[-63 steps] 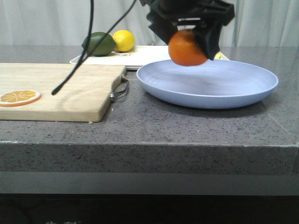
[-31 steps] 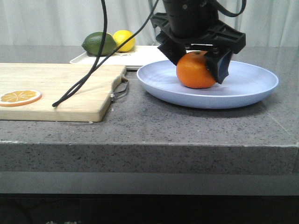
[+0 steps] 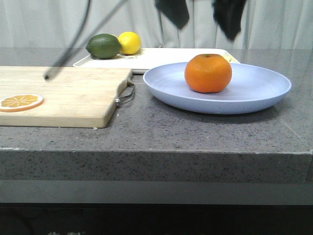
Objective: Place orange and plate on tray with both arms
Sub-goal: 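Open the left gripper and raise it away from the orange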
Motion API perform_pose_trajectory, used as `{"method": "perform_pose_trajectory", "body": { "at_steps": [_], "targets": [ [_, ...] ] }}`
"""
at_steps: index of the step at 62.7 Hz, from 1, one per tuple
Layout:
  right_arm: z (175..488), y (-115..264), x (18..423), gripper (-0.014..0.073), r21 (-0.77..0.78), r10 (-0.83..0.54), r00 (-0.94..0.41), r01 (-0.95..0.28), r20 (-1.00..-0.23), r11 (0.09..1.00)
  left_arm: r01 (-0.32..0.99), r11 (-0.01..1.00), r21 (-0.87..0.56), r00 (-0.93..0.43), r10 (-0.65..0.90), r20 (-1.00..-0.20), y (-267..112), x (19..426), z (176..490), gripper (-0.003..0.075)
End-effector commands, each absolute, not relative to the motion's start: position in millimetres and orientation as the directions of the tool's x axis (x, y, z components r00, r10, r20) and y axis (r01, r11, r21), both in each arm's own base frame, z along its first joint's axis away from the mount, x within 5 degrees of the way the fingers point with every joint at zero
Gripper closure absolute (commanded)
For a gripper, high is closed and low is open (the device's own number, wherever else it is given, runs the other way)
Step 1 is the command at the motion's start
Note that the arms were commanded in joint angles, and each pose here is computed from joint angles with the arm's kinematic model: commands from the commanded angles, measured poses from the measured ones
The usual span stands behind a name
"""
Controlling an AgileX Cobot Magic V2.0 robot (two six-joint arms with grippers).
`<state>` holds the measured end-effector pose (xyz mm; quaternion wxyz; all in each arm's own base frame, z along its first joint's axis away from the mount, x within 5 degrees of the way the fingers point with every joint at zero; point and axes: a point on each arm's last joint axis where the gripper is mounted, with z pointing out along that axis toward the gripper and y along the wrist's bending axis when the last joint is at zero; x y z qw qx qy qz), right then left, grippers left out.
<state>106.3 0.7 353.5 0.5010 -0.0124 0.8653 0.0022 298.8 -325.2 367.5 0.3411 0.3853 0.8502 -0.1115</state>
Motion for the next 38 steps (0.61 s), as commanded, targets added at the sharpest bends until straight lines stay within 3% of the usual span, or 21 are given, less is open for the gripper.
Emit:
{"method": "perform_pose_trajectory", "body": {
  "at_steps": [1, 7, 18, 38],
  "targets": [
    [370, -1, 110, 0.0006, -0.023, -0.027, -0.402, -0.014, -0.915, 1.0, 0.725, 0.686, 0.058, -0.388, 0.477, -0.788, -298, 269, 434, 0.0108],
    [370, -1, 110, 0.0006, -0.023, -0.027, -0.402, -0.014, -0.915, 1.0, 0.725, 0.687, 0.057, -0.364, 0.452, -0.814, -276, 250, 450, 0.0108],
    [369, 0, 109, 0.0006, -0.013, -0.019, -0.418, -0.019, -0.908, 1.0, 0.716, 0.695, 0.07, -0.329, 0.424, -0.844, -232, 216, 451, 0.0108],
    [367, 9, 114, 0.0006, 0.116, 0.073, -0.492, -0.059, -0.867, 0.991, 0.619, 0.783, 0.065, -0.369, 0.363, -0.856, -134, 165, 425, 0.0108]
  ]
}}
